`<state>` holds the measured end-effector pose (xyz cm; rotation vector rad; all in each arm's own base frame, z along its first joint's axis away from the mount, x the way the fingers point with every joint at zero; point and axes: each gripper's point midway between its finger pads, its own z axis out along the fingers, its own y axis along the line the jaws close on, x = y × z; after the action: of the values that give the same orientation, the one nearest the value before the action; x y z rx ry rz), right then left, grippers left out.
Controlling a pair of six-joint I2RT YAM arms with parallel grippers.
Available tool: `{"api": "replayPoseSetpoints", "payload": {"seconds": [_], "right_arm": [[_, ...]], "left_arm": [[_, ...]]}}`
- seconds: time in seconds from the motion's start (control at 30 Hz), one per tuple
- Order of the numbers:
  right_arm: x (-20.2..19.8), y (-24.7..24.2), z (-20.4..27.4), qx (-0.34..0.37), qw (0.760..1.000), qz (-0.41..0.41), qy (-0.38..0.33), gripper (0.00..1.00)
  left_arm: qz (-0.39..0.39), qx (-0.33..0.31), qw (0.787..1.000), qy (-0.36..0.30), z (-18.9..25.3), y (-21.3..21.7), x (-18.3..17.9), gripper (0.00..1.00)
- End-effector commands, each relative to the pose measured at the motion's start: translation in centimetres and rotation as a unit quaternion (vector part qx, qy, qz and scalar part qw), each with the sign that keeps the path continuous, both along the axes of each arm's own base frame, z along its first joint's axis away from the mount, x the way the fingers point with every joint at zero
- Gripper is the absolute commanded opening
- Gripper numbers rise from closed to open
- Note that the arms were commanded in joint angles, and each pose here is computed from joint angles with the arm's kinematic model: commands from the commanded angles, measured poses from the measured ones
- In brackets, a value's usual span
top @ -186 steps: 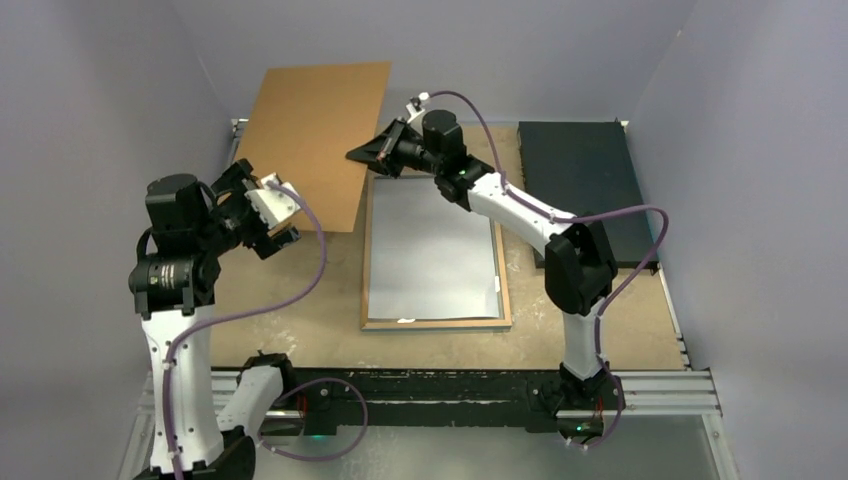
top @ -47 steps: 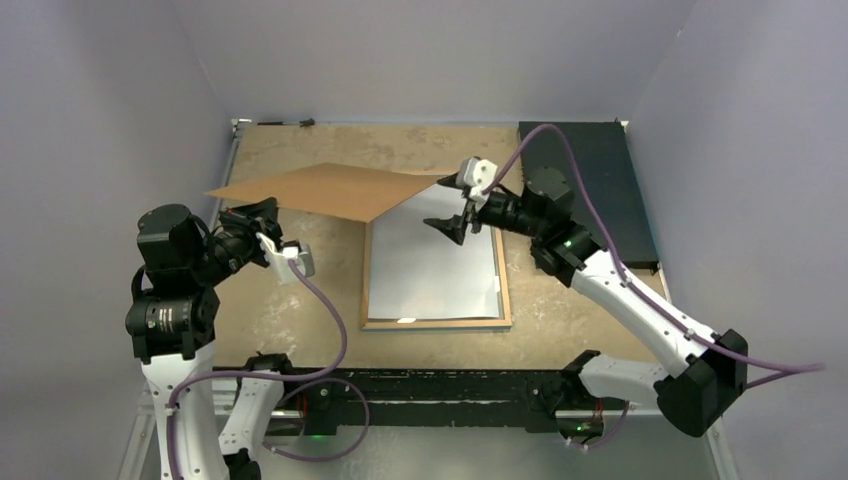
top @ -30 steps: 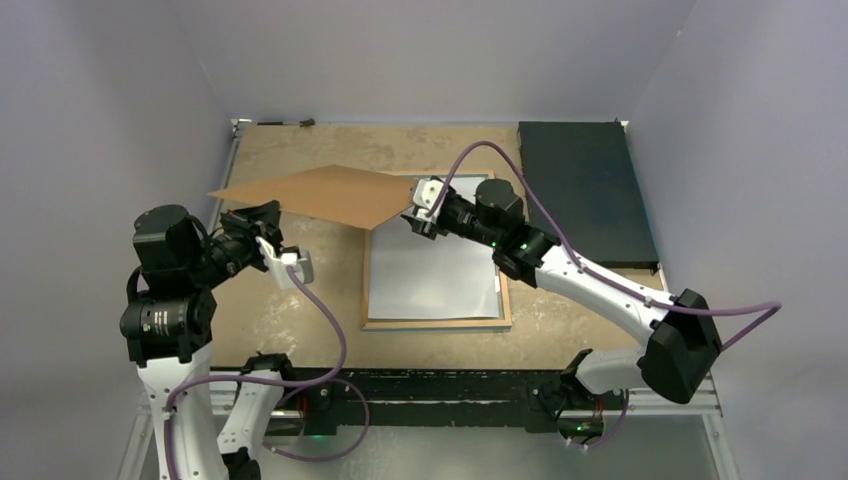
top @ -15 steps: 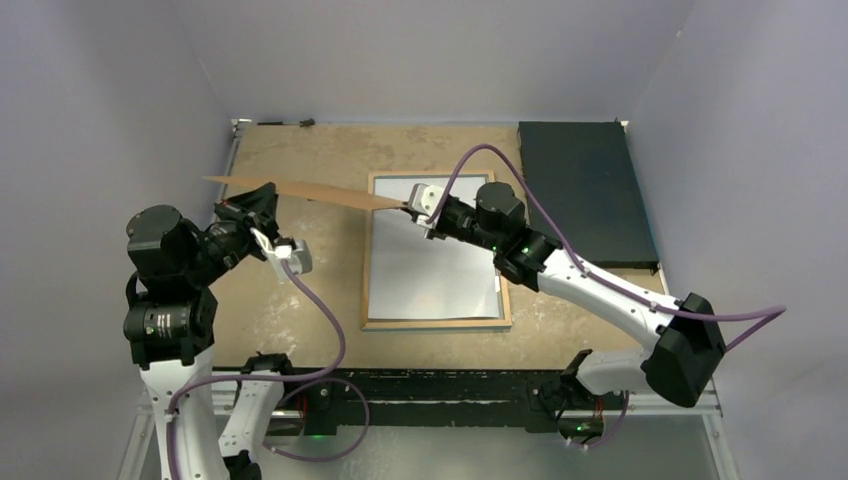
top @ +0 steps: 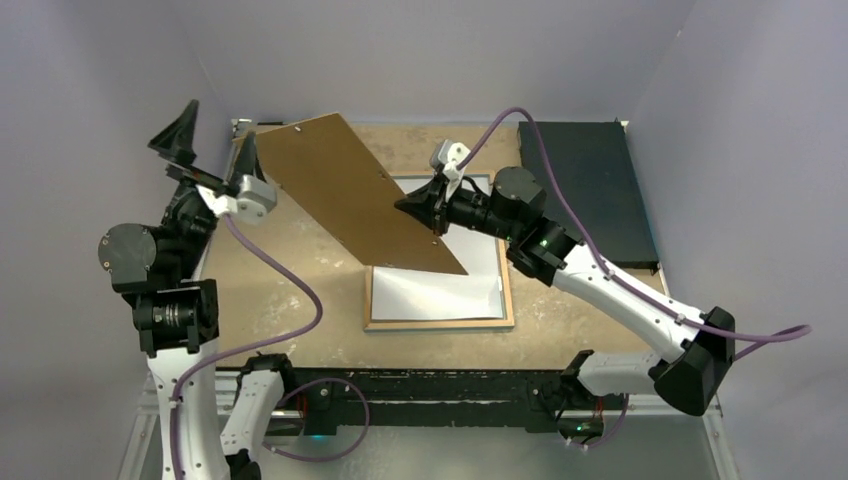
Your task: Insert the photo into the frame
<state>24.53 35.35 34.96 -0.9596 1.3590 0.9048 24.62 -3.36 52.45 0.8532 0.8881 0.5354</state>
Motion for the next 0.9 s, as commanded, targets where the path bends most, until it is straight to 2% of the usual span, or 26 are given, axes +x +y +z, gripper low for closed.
{"api": "replayPoseSetpoints", "payload": {"seconds": [0.0,0.23,0.43,0.67,0.87], "right_arm": [[-0.6,0.2,5.7,0.084,0.995,0.001,0.048,0.00],[0.9,0.5,6.1,0.120,0.983,-0.005,0.139,0.00],[3.4,-2.2,5.5,0.163,0.961,-0.003,0.223,0.00],[3.2,-4.6,5.3,0.226,0.939,0.030,0.258,0.00],[4.2,-5.8,5.8,0.291,0.901,0.020,0.320,0.00]], "left_arm": [[0.030,-0.141,0.988,-0.049,5.2,2.6,-0.6,0.77],[0.093,-0.222,0.971,0.004,3.8,5.6,2.0,0.78],[0.176,-0.255,0.948,0.069,0.3,8.6,4.8,0.78],[0.225,-0.281,0.921,0.148,-5.8,10.0,6.5,0.76],[0.221,-0.295,0.891,0.266,-13.2,9.0,7.7,0.65]]}}
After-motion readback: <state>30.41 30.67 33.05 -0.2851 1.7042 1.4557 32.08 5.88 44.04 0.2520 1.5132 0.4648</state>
